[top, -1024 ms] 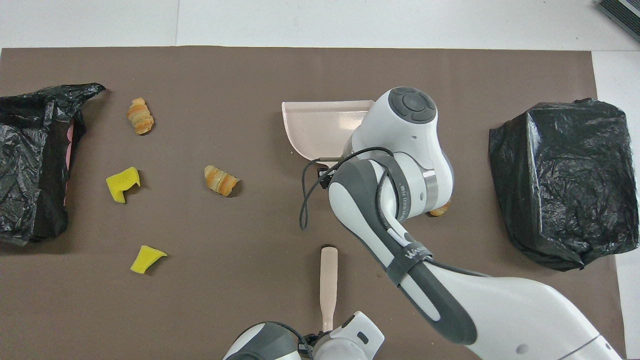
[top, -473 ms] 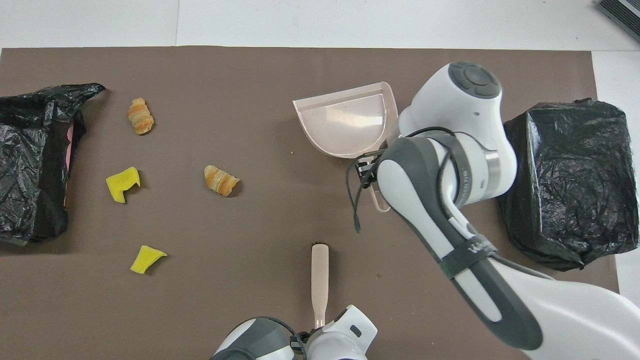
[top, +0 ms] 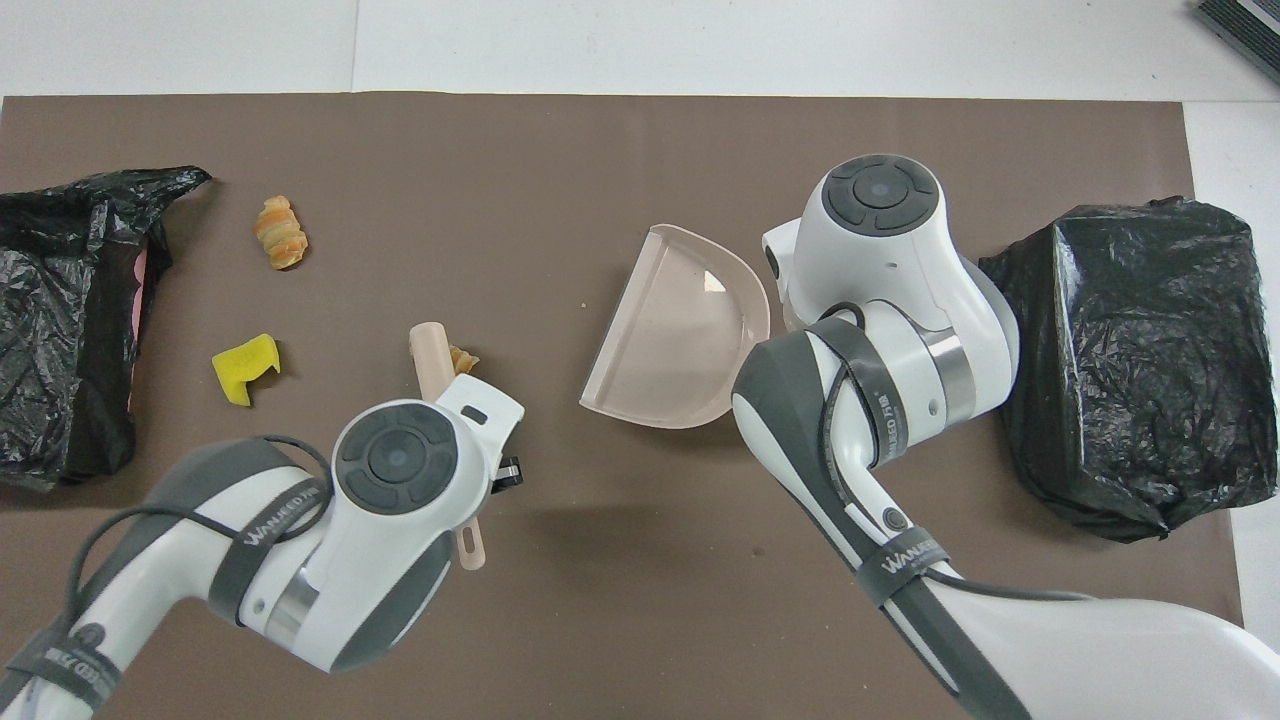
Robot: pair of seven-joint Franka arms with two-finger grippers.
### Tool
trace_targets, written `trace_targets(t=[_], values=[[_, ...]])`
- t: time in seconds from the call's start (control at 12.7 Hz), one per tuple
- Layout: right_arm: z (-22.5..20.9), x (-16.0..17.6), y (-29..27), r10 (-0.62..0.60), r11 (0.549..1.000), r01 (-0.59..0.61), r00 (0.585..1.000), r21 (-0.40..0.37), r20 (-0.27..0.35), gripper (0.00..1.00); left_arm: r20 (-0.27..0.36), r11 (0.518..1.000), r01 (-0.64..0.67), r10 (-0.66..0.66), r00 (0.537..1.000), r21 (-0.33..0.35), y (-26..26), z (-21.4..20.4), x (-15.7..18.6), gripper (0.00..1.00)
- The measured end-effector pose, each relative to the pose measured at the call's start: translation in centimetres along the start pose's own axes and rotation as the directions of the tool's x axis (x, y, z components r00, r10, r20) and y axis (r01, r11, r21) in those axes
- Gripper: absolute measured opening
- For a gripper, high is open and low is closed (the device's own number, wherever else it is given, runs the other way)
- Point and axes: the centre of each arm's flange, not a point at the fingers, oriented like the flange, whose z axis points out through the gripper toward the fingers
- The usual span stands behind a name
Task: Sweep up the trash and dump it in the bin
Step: 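Lift the dustpan with the right gripper while the left gripper grasps the brush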
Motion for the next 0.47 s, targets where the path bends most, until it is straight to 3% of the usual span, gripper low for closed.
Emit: trace_targets(t=[0.47], values=[[2.2, 4.8, -6.3, -0.021, 1.0, 0.021, 0.998, -0.009, 0.067, 0.32, -0.042, 0.991, -0.133, 0.133, 0.99, -0.012, -12.6, -0.1, 15.7, 0.26]])
